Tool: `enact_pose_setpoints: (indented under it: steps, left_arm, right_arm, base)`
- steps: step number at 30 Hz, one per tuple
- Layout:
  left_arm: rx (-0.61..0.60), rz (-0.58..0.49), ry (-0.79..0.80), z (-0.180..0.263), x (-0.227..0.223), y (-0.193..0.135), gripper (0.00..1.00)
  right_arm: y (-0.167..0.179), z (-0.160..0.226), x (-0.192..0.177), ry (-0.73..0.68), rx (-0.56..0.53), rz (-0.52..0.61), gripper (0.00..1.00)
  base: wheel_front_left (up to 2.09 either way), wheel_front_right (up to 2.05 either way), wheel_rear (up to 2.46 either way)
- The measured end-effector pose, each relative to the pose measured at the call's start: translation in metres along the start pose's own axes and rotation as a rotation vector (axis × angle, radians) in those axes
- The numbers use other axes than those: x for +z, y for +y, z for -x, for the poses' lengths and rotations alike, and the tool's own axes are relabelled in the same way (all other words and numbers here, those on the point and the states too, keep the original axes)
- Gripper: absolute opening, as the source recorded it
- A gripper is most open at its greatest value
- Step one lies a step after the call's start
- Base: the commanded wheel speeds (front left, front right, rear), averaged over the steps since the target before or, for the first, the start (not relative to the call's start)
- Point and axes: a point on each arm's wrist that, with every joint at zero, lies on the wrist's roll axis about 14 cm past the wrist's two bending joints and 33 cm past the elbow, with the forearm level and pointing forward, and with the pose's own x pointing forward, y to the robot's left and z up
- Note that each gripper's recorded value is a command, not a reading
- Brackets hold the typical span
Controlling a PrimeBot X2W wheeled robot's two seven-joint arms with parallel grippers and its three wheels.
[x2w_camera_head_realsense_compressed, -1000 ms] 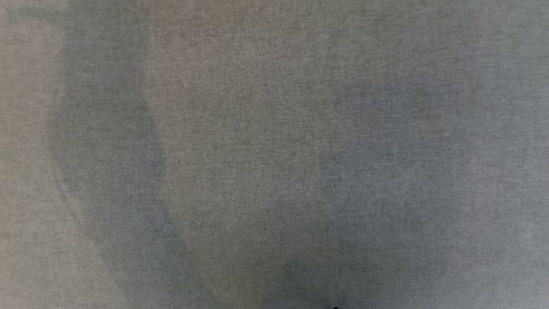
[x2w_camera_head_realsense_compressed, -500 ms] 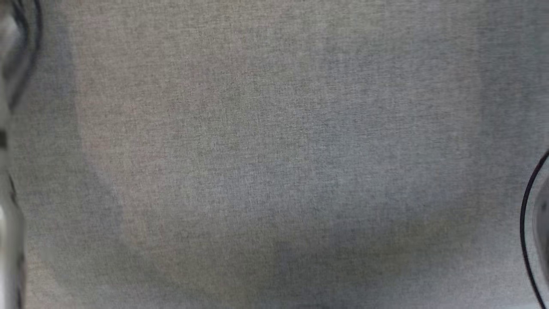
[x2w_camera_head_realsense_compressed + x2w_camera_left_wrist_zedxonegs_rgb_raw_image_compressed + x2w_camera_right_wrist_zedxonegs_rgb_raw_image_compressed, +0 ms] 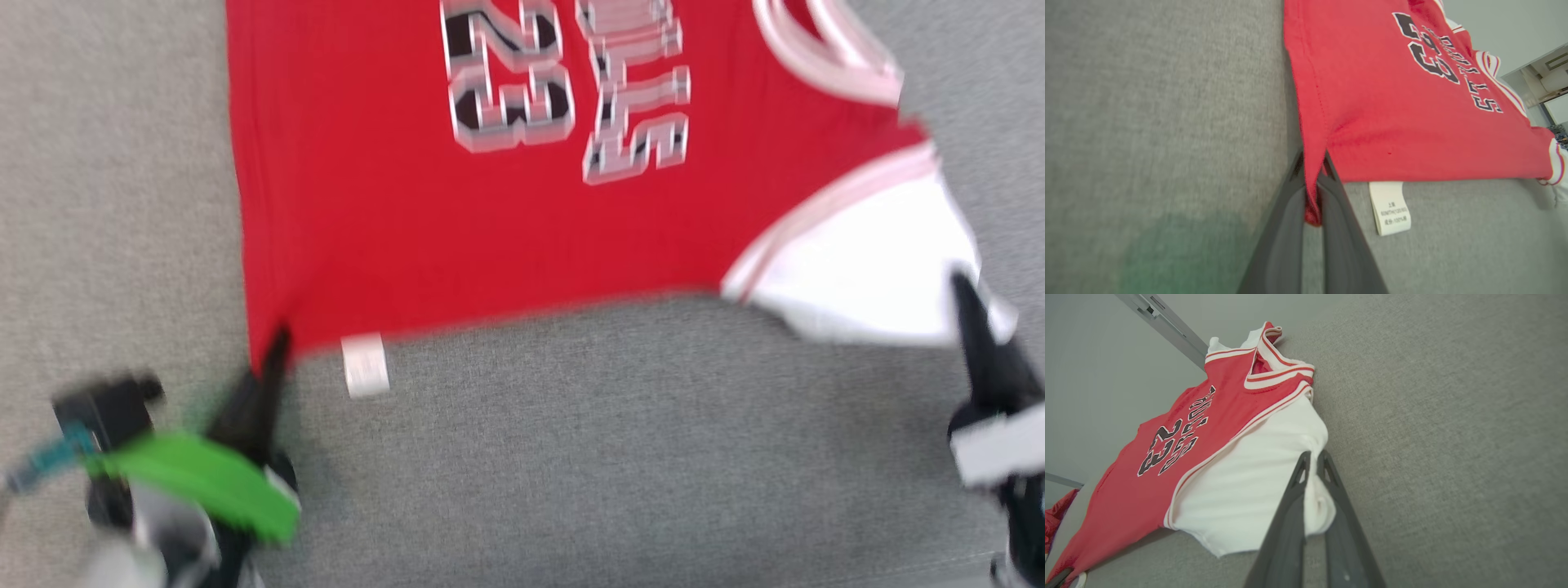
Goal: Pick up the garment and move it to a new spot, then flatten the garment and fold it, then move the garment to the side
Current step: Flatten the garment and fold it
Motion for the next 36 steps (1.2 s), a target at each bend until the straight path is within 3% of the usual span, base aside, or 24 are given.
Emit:
enact_pose_setpoints:
  steps: [5, 8, 11, 16, 22, 29, 30, 31, 36]
  left_arm:
    - [0.052, 0.116, 0.027, 0.076, -0.044, -0.023, 0.0]
    - [0.032, 0.167, 0.024, 0.098, -0.057, -0.043, 0.0]
    - [-0.025, 0.168, -0.001, 0.106, -0.049, -0.062, 0.0]
    - [-0.101, 0.089, -0.045, 0.093, -0.016, -0.081, 0.0]
    - [-0.164, -0.003, -0.063, 0.057, 0.026, -0.099, 0.0]
    - [-0.114, 0.007, -0.043, 0.015, 0.052, -0.084, 0.0]
    - [-0.093, -0.001, -0.035, 0.011, 0.052, -0.078, 0.09]
    - [-0.064, -0.017, -0.026, 0.006, 0.051, -0.069, 0.97]
    - [0.042, -0.023, 0.039, -0.005, 0.027, -0.033, 1.0]
  right_arm:
    - [-0.012, 0.078, -0.033, 0.074, -0.094, -0.06, 0.0]
    - [-0.014, 0.105, -0.045, 0.082, -0.118, -0.095, 0.0]
    - [-0.005, 0.108, -0.035, 0.041, -0.082, -0.107, 0.0]
    - [0.02, 0.077, 0.001, -0.011, 0.022, -0.005, 0.0]
    - [0.052, 0.023, 0.028, 0.035, 0.124, 0.151, 0.0]
    - [0.075, -0.039, 0.033, 0.128, 0.161, 0.265, 0.03]
    - [0.079, -0.046, 0.031, 0.14, 0.172, 0.269, 1.0]
    - [0.082, -0.053, 0.025, 0.166, 0.179, 0.286, 1.0]
    - [0.089, -0.077, 0.032, 0.104, 0.201, 0.312, 1.0]
  base:
    - [0.0, 0.0, 0.0]
    - [0.0, 0.0, 0.0]
    - [0.0, 0.0, 0.0]
    - [0.0, 0.0, 0.0]
    - [0.0, 0.0, 0.0]
    - [0.0, 0.0, 0.0]
    - [0.0, 0.0, 0.0]
    - [0.0, 0.0, 0.0]
    - [0.0, 0.0, 0.0]
